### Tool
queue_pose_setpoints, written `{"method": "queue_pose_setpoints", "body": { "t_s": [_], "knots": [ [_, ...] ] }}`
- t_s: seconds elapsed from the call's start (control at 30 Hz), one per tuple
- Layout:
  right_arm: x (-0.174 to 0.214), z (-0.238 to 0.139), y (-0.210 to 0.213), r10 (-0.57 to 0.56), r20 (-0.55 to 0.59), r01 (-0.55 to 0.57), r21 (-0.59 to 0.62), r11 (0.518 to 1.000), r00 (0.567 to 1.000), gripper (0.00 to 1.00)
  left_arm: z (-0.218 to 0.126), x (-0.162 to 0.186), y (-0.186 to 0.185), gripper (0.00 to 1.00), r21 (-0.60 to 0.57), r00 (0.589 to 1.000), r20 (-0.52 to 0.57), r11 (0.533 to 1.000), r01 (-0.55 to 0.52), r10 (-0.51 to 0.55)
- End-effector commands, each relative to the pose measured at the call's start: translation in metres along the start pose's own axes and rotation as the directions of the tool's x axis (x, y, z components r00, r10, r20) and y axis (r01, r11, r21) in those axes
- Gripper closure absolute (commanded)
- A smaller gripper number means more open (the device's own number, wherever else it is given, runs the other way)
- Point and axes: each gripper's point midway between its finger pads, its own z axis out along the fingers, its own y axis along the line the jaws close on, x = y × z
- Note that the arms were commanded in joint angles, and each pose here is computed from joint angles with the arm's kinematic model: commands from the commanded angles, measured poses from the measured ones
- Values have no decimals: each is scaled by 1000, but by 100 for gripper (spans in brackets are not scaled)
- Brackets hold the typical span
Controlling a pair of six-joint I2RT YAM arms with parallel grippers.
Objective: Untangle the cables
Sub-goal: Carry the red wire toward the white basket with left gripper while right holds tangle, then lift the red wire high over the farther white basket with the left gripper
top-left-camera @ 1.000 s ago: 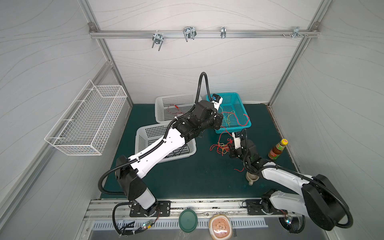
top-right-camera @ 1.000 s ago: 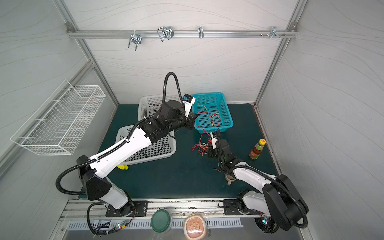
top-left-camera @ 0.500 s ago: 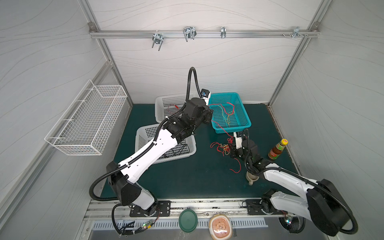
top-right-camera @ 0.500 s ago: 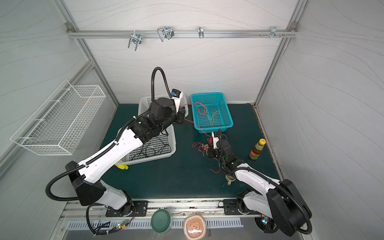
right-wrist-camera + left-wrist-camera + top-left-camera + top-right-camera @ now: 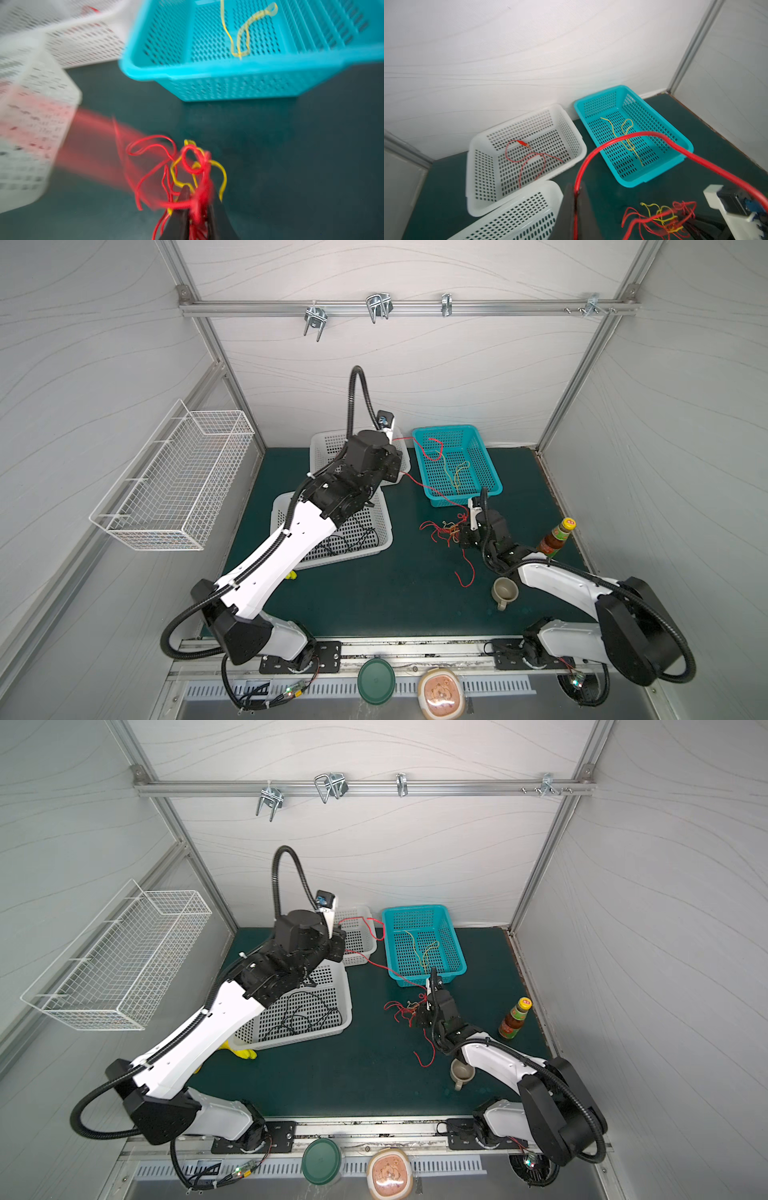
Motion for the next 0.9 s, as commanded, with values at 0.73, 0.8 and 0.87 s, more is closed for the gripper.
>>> {"method": "queue_pose_setpoints", "body": {
  "t_s": [0.73, 0.8, 0.87],
  "knots": [
    [31, 34, -51, 148, -239, -70, 305, 950, 960, 82, -71, -76, 91, 100, -278, 963, 260, 961, 3, 72],
    [34, 36, -47, 129, -244, -61, 269, 961, 961, 76, -78, -79, 100, 100, -305, 961, 266, 952, 4, 81],
    [35, 36, -40, 110, -236, -56, 222, 973, 966, 70, -82, -80, 108, 100, -324, 960, 267, 946, 7, 84]
  ]
}}
